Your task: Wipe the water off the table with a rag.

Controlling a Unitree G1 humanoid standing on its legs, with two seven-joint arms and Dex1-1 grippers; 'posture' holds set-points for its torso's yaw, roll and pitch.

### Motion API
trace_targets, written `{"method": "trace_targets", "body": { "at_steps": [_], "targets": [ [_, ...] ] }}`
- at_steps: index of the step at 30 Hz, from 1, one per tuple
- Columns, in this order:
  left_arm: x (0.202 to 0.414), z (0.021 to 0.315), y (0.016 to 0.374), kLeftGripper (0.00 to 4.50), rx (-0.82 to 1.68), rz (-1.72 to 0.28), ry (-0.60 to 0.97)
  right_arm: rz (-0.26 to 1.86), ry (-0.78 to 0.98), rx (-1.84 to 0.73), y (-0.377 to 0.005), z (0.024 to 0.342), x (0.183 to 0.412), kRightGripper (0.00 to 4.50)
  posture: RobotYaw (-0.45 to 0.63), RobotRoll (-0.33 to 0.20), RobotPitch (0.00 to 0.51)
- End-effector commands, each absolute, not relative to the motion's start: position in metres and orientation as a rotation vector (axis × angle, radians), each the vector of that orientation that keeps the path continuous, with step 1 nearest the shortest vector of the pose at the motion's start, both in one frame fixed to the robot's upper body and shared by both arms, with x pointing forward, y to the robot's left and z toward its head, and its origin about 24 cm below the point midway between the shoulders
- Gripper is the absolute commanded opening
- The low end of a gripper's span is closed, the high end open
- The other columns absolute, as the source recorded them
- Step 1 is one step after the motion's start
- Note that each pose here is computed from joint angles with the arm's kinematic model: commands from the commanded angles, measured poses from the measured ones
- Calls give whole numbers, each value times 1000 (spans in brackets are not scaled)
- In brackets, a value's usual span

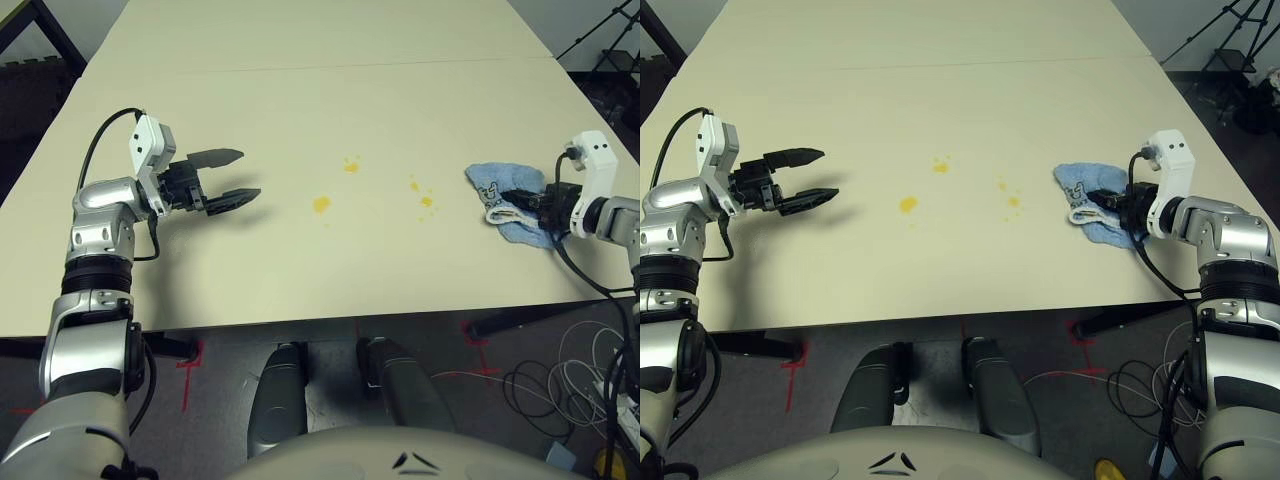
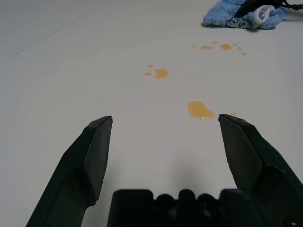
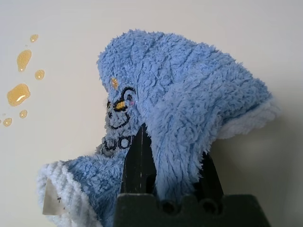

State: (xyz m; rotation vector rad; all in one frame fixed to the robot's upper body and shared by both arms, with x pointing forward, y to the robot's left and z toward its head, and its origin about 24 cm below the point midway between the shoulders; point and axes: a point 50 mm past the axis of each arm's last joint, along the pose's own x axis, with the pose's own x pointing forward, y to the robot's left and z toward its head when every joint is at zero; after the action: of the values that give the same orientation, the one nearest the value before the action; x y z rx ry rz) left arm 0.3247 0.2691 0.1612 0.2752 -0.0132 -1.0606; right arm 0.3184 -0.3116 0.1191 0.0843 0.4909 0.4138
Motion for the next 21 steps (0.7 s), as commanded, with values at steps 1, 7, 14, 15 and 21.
{"method": "trace_targets", "body": {
  "at_steps": [1, 7, 14, 15, 21],
  "targets": [
    [326, 162, 270, 4500, 297, -1064, 10, 432, 414, 107, -305, 136, 322, 225, 74, 0, 199],
    [326, 162, 271, 4500, 302, -1067, 16, 471, 353, 112, -278, 156, 334, 224, 73, 0, 200],
    [325, 163, 273, 4500, 307, -1064, 22, 447, 428, 116, -244, 129, 348, 223, 88, 0, 206],
    [325, 163, 273, 4500, 308, -1064, 21, 453, 445, 123, -238, 124, 349, 223, 88, 0, 206],
    [323, 164, 275, 4500, 314, -1061, 22, 554, 538, 156, -201, 96, 347, 222, 101, 0, 207]
  ]
}}
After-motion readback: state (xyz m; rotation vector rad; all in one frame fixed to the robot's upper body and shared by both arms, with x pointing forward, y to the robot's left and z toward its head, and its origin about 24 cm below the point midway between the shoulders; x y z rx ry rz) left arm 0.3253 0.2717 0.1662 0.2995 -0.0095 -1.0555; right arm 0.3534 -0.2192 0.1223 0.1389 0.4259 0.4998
